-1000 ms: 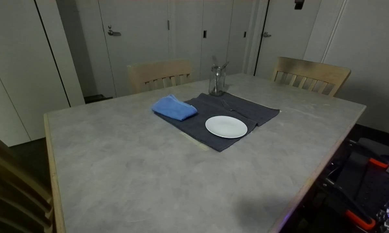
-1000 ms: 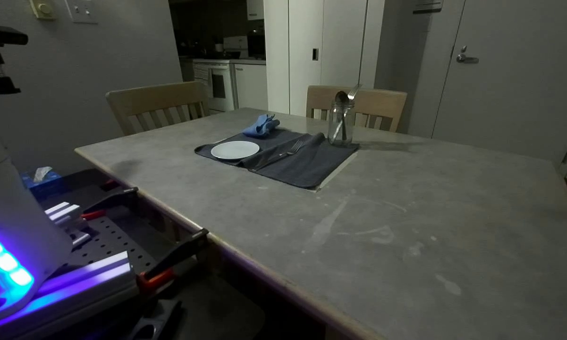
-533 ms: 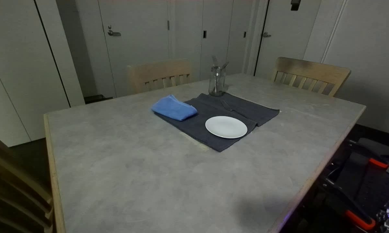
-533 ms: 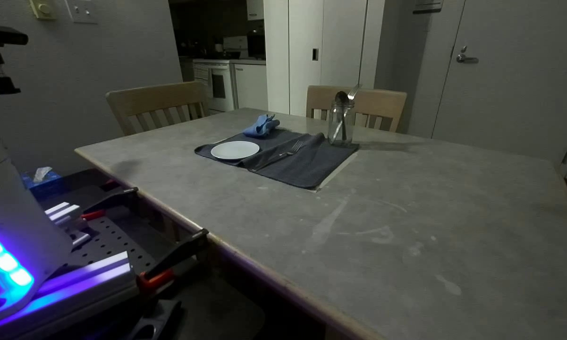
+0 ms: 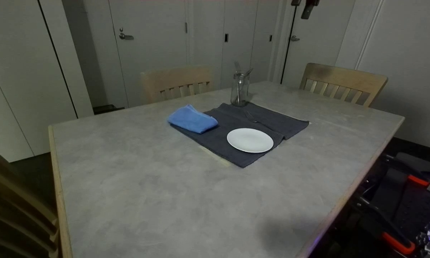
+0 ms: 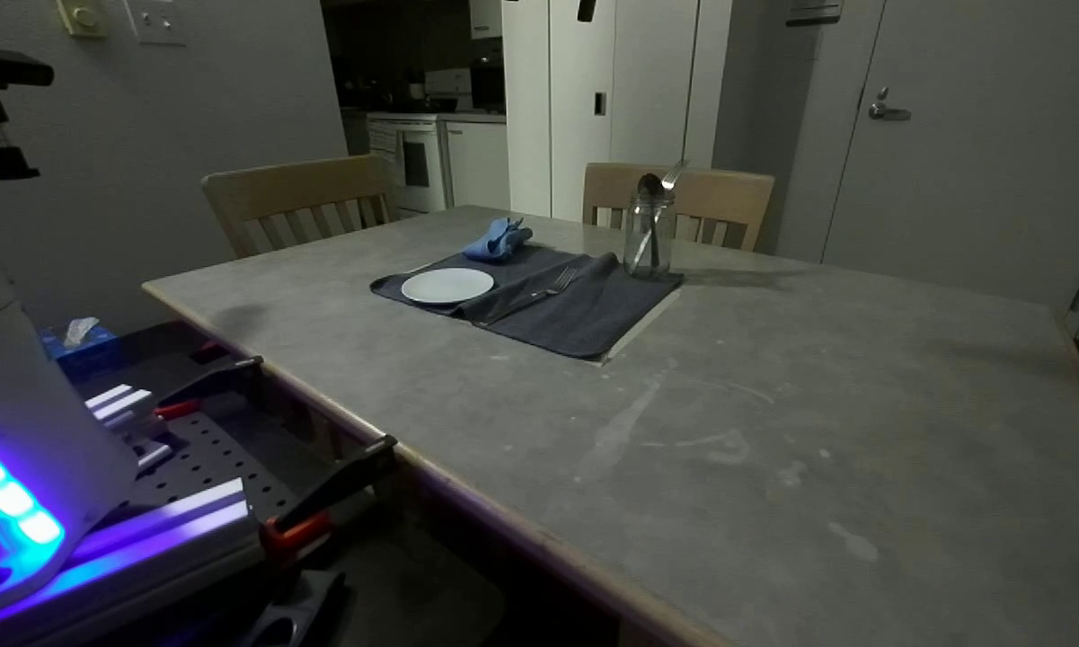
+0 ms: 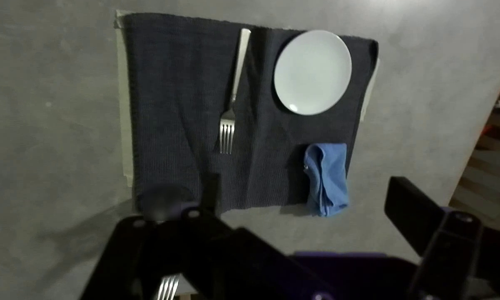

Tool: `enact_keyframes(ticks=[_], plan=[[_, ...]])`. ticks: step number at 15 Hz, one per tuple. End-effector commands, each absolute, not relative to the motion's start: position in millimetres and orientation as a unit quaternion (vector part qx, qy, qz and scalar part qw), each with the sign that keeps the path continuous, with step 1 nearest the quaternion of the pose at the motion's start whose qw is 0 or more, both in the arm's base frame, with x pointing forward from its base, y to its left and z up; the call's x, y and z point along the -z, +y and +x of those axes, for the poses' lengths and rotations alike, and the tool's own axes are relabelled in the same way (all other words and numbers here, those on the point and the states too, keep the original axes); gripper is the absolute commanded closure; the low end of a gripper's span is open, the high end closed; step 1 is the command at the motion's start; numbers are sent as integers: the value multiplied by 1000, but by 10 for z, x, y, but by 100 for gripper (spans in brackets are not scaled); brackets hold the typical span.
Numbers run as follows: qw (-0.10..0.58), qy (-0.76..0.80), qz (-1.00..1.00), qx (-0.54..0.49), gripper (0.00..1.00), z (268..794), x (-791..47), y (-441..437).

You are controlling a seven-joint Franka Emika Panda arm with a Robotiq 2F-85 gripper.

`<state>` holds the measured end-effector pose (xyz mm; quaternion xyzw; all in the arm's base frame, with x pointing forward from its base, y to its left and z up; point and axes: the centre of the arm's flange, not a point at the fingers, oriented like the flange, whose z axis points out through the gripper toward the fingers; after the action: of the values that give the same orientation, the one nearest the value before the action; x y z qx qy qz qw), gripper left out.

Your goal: Take the spoon from the glass bottle and put it on the table , and then pick up the blue towel and wipe the plate

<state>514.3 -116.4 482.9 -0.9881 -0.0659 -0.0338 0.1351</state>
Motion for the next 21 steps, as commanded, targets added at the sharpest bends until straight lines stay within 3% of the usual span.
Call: enact_keyframes(ticks=[1, 5, 6, 21], plan=[[183, 24, -981, 52, 0, 5829, -4766, -1179], [207, 140, -967, 40, 0, 6482, -4544, -1344], [199, 96, -974, 51, 0, 6004, -4588, -1192], [162, 302, -937, 69, 0, 6941, -3739, -1466]])
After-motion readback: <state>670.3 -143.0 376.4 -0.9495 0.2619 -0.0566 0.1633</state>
